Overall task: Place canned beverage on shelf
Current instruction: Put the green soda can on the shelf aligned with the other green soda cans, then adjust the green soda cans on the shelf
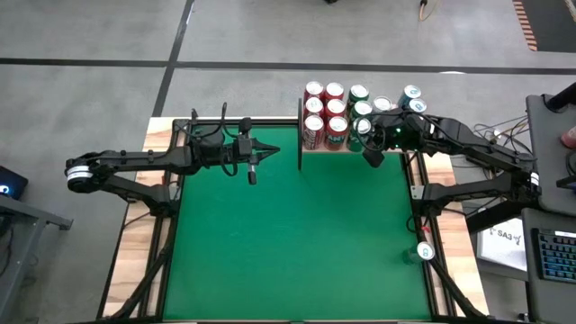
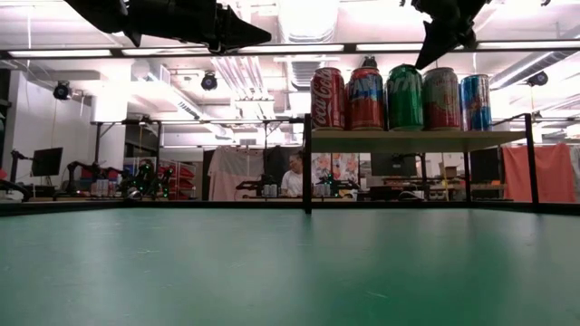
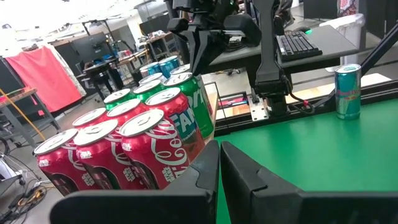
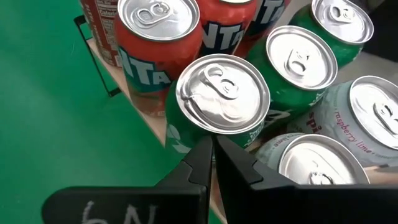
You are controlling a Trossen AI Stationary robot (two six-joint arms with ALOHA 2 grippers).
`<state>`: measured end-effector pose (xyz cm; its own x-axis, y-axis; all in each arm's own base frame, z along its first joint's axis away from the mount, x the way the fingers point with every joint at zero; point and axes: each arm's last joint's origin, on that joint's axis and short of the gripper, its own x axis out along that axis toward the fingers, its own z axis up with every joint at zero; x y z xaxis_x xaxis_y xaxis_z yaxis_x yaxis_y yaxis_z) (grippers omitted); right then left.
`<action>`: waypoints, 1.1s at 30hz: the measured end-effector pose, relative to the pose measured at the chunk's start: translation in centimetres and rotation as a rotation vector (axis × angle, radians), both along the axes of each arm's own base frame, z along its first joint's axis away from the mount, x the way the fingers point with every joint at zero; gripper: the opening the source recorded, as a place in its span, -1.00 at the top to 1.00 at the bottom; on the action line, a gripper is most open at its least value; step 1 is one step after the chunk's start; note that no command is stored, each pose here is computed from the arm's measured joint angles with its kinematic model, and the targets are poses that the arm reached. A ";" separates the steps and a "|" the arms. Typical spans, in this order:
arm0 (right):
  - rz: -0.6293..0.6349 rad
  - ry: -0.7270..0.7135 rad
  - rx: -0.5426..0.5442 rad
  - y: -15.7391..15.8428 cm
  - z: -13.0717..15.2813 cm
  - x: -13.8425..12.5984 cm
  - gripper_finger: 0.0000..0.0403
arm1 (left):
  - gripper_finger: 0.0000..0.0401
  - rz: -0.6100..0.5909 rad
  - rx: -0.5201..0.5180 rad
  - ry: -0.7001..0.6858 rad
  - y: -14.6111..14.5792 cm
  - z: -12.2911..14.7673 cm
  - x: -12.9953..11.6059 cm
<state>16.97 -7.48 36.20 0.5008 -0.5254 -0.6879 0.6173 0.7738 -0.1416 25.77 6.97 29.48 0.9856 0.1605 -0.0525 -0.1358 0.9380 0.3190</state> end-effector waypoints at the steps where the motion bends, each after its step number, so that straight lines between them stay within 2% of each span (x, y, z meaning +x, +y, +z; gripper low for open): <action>1: 0.000 -0.002 -0.001 0.0 0.0 0.0 0.94 | 1.00 0.000 0.000 0.000 0.0 0.0 0.0; 9: -0.003 0.006 0.008 0.1 0.2 -0.2 0.94 | 1.00 0.000 -0.001 0.005 0.0 0.0 0.0; 13: -0.013 -0.034 0.003 0.1 1.2 -0.3 0.94 | 1.00 0.000 0.002 0.034 0.0 -0.3 0.0; 18: -0.038 -0.130 -0.021 0.1 2.9 -0.3 0.94 | 1.00 0.034 0.060 0.066 0.1 -0.5 -0.1; 25: -0.077 -0.258 -0.099 -1.1 3.9 2.0 0.94 | 1.00 0.041 0.190 0.076 0.0 0.1 -0.7; 33: -0.230 -0.263 -0.071 -3.9 4.4 5.1 0.94 | 1.00 0.061 0.181 0.148 0.4 0.1 -1.9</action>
